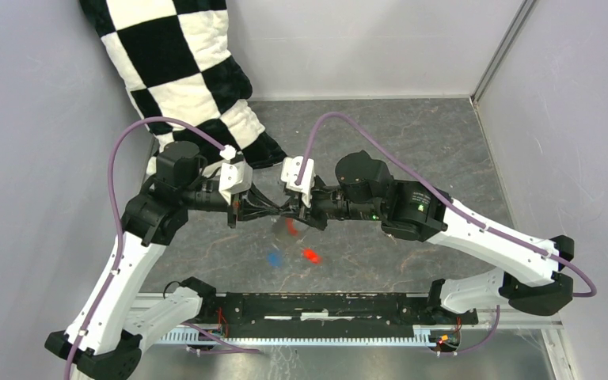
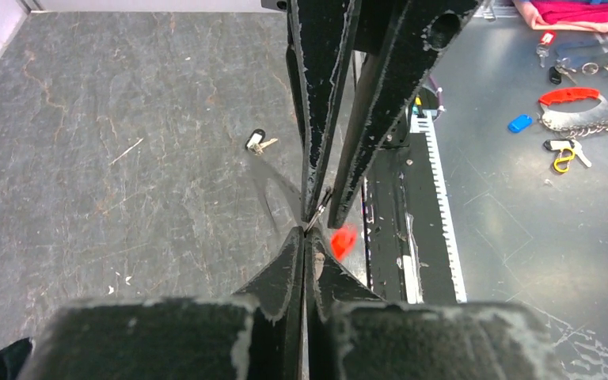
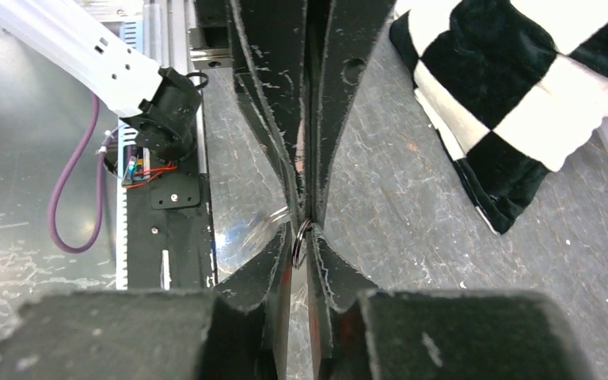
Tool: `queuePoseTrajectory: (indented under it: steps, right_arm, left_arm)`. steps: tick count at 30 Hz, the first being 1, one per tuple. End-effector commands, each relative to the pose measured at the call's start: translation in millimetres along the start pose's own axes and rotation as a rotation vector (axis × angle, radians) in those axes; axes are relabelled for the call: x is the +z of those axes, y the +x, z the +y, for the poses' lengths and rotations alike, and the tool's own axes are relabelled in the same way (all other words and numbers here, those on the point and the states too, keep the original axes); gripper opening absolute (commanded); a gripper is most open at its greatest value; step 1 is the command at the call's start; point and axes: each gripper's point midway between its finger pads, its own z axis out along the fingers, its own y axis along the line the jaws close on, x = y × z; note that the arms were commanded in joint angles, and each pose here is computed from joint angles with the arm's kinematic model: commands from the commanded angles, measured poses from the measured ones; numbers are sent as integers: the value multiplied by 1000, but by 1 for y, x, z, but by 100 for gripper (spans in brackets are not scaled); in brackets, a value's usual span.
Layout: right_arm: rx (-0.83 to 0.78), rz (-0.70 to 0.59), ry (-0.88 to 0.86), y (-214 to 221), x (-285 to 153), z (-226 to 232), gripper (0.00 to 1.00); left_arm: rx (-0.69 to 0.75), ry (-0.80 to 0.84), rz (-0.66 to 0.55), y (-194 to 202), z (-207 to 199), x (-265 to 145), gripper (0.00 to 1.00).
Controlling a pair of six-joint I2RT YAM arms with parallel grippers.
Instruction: Put the keys on the keyring
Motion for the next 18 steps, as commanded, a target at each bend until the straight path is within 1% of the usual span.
queuePoseTrajectory:
  steps: [1, 3, 5, 6, 9, 10, 12, 15, 18]
  right_arm:
    - [-5, -158, -62, -43, -15, 13, 18]
    - [8, -168, -33, -42, -20, 9, 17]
    - [16, -177, -16, -41, -25, 7, 21]
    - [19, -179, -6, -40, -26, 6, 28]
    - [24, -196, 36, -45, -40, 0, 40]
    - [25, -208, 51, -47, -45, -3, 46]
    - [29, -239, 80, -54, -59, -6, 54]
    - [39, -277, 109, -57, -76, -9, 57]
    - [63, -284, 127, -48, -82, -9, 58]
  left_arm:
    - [38, 46, -36, -10, -5, 2, 2]
    - [34, 43, -51, -13, -4, 2, 2]
    - [37, 49, -68, -15, -6, 3, 2]
    - [36, 51, -74, -16, -6, 3, 2]
    - [33, 49, -81, -18, -5, 4, 2]
    - [34, 49, -83, -18, -6, 3, 2]
    - [30, 49, -86, -18, -7, 3, 2]
    - [20, 49, -105, -21, -8, 3, 2]
    - [36, 45, -138, -28, -10, 2, 2]
